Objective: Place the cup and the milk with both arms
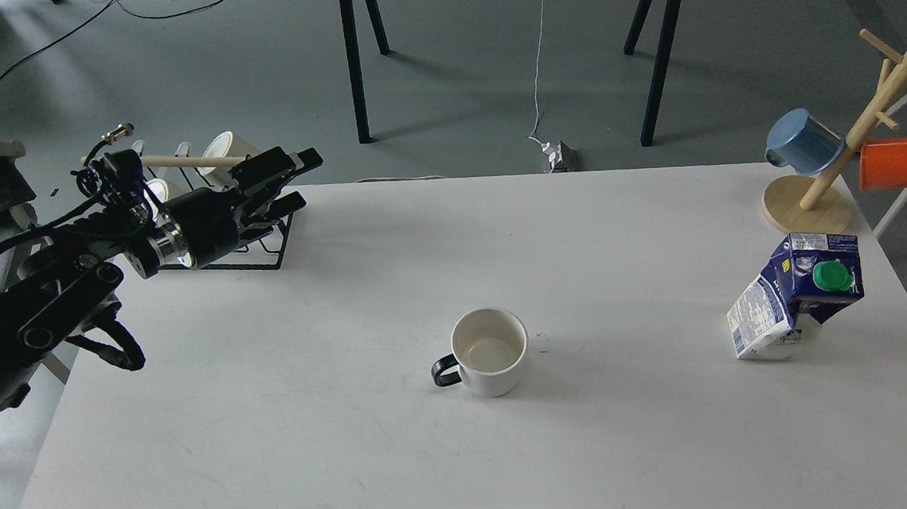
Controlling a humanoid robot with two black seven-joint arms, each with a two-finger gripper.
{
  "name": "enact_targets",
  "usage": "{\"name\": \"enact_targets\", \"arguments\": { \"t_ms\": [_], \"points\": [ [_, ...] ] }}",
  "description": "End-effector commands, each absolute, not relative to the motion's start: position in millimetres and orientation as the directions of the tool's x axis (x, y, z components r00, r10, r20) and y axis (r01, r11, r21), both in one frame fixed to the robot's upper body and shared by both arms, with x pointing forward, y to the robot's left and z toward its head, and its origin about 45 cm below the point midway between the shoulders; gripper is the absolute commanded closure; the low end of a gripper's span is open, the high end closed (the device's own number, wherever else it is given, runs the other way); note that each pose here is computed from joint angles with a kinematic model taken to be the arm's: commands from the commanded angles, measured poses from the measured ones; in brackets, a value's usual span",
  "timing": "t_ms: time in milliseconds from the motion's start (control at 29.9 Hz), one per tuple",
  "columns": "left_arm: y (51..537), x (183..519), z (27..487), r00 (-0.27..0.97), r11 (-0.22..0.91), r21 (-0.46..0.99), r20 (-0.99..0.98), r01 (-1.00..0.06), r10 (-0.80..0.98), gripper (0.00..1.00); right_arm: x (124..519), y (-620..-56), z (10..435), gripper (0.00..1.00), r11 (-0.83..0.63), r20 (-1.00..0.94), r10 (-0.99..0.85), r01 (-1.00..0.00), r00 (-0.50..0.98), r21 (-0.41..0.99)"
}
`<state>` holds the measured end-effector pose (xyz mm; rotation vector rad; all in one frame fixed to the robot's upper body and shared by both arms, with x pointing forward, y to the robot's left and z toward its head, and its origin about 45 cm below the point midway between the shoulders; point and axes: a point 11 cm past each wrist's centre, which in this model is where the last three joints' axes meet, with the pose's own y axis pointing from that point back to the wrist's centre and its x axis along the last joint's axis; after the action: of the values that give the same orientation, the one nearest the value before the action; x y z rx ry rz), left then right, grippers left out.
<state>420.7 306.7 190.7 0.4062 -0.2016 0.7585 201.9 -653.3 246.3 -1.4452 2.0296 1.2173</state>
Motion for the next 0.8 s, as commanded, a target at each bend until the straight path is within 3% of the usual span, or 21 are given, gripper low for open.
{"name": "enact_targets", "arguments": {
  "t_ms": [0, 334, 502, 769],
  "points": [
    [323.1, 420.9, 196.3, 0.681, 0.626, 0.267, 0.305, -0.732, 0.666, 0.01, 172.0, -645.0, 211.8, 0.01, 0.093, -0.719, -0.51, -0.862, -0.472, 0.499],
    [316.5, 417.9, 188.9, 0.696, 0.637, 0.279, 0.296, -0.718, 0.655, 0.01, 136.8, -527.1, 97.9, 0.01, -0.163, -0.823, -0.271, -0.819, -0.499, 0.551],
    [316.4, 417.5, 187.9, 0.696, 0.637, 0.281, 0.294, -0.718, 0.655, 0.01, 141.7, -480.3, 85.1, 0.01, -0.273, -0.858, -0.209, -0.814, -0.47, 0.512],
    [318.8, 412.1, 179.8, 0.697, 0.633, 0.293, 0.281, -0.717, 0.66, 0.01, 160.5, -459.5, 84.0, 0.01, -0.306, -0.892, -0.165, -0.838, -0.42, 0.452]
  ]
}}
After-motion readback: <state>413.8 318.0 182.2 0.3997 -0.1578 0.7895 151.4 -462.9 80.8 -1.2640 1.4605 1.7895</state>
